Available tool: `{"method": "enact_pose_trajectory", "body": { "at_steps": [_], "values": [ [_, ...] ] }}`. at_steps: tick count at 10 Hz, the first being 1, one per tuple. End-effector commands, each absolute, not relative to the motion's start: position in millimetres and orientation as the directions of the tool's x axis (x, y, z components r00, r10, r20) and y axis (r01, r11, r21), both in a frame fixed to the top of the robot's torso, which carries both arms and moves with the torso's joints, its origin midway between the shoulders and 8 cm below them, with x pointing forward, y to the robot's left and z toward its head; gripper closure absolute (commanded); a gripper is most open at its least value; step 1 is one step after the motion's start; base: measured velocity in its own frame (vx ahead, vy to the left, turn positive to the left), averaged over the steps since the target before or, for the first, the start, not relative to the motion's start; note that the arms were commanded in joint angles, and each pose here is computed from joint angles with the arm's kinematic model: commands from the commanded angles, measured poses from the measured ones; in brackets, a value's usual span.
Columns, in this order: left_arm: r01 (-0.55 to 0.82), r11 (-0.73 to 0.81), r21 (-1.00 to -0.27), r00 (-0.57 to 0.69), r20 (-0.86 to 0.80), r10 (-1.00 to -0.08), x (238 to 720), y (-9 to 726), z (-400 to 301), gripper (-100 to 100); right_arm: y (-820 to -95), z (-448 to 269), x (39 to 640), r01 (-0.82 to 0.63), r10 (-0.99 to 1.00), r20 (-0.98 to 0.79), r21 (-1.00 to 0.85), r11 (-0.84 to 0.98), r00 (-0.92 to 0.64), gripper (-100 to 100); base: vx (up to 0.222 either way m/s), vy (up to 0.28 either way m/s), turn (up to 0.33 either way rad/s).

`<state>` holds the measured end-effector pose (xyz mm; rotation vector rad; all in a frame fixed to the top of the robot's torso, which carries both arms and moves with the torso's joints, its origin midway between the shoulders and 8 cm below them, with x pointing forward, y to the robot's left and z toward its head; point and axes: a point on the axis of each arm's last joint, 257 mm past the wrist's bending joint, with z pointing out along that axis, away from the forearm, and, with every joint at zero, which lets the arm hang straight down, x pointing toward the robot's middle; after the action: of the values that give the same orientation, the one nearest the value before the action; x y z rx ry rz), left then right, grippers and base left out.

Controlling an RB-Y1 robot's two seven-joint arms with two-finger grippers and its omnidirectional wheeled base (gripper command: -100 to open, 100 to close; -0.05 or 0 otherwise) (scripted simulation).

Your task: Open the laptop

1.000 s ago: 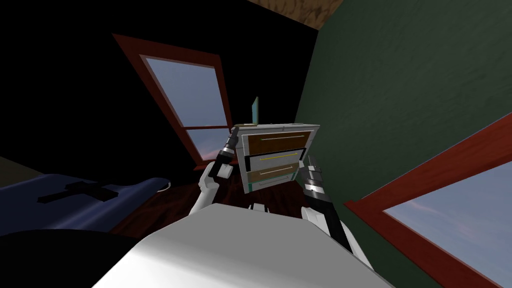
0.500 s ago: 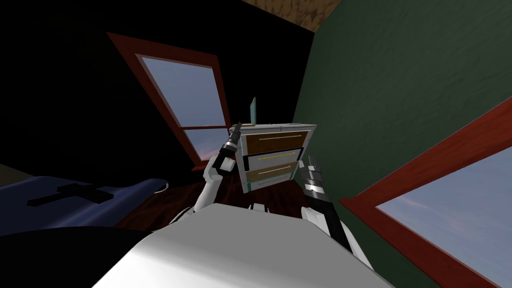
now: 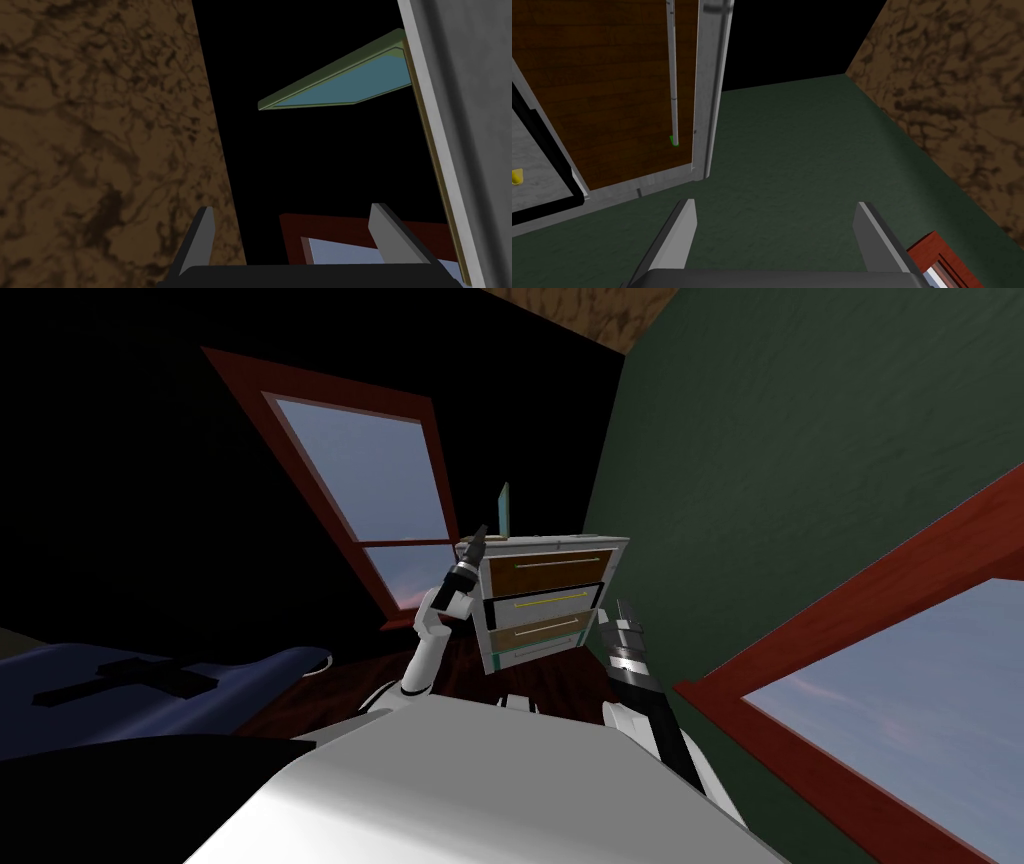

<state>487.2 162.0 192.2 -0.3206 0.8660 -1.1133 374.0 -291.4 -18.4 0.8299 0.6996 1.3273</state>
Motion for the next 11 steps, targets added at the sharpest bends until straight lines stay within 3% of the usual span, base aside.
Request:
{"method": "enact_pose_trajectory", "body": {
  "at_steps": [1, 11],
  "values": [
    [0.622, 0.452, -0.639, 0.170, -0.454, -0.875, 500.9, 158.9, 203.0, -100, -291.4, -18.4, 374.0, -0.540, 0.992, 0.024, 0.840, 0.047, 0.125, 0, 0.009, -0.029, -0.022],
    [0.554, 0.483, -0.678, 0.182, -0.467, -0.865, 529.0, 145.9, 257.2, -100, -291.4, -18.4, 374.0, -0.540, 0.992, 0.024, 0.840, 0.047, 0.125, 0, 0.011, -0.019, -0.003]
  ]
}}
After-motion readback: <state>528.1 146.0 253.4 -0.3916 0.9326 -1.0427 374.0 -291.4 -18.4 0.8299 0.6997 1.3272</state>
